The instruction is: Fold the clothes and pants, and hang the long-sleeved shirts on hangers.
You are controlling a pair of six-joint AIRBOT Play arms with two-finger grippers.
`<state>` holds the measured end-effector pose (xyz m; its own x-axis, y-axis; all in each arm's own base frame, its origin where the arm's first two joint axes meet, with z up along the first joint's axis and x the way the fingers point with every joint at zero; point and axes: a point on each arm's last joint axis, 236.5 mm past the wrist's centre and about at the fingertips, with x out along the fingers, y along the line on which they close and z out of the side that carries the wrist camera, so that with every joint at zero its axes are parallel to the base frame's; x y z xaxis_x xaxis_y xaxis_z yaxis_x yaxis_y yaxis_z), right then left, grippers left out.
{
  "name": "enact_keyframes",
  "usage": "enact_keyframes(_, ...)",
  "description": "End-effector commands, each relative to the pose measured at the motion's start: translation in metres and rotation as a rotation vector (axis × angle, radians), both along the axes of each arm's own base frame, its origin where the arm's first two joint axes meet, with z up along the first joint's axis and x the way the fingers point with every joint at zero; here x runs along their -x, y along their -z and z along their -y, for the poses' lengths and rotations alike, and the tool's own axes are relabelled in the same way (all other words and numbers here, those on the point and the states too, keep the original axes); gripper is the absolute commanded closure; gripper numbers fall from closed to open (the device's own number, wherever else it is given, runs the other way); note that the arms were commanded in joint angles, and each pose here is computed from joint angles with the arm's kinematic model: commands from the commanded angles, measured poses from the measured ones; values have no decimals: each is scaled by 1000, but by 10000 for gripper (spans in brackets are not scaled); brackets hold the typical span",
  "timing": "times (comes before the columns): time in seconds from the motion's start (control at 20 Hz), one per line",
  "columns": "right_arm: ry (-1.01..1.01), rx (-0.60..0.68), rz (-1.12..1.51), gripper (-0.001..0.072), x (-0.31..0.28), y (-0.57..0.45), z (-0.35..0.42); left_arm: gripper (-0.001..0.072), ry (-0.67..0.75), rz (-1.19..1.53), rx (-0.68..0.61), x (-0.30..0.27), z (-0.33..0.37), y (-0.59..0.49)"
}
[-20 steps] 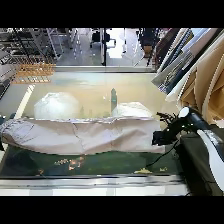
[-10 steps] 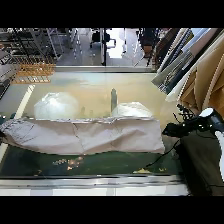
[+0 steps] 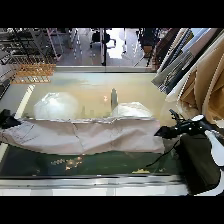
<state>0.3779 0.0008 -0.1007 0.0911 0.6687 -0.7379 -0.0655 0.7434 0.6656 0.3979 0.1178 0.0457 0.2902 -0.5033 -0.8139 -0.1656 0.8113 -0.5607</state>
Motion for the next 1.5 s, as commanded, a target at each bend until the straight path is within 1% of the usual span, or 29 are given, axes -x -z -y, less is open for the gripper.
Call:
enact_keyframes(0.0,-55,-66,24,388,-8,19,-32,697,222,69,-3,-14,60,-5)
enact_keyframes(0.05,-59,-69,30,504,-10,20,-39,697,280,81,-2,-16,79,-5)
enact_keyframes(0.1,-67,-59,38,694,-12,18,-39,697,340,95,3,-18,100,-7)
enact_keyframes(0.15,-63,-34,36,699,-14,14,-33,697,390,101,10,-19,121,-7)
enact_keyframes(0.25,-15,112,23,699,-17,0,4,697,481,99,15,-17,158,-7)
enact_keyframes(0.4,126,445,49,701,-18,-50,91,697,596,57,40,-1,211,9)
enact_keyframes(0.5,206,624,78,701,-12,-90,134,696,637,3,59,15,239,35)
enact_keyframes(0.55,215,645,100,701,-11,-107,137,697,644,-23,64,21,250,51)
enact_keyframes(0.6,211,625,120,701,-13,-123,125,696,646,-44,67,24,258,67)
enact_keyframes(0.75,101,543,120,701,-12,-149,43,697,634,-88,69,24,268,99)
enact_keyframes(0.85,-36,509,79,701,0,-147,-42,697,616,-81,69,21,261,94)
enact_keyframes(0.95,-180,488,114,701,12,-140,-141,697,566,-52,59,15,246,78)
enact_keyframes(1.1,-314,413,252,701,29,-107,-294,697,506,-6,49,15,219,43)
enact_keyframes(1.25,-355,316,278,700,37,-56,-400,697,440,13,44,20,199,16)
enact_keyframes(1.35,-410,300,206,684,41,-34,-429,697,436,28,37,20,197,10)
enact_keyframes(1.45,-450,329,200,363,33,-48,-422,697,444,18,34,23,198,12)
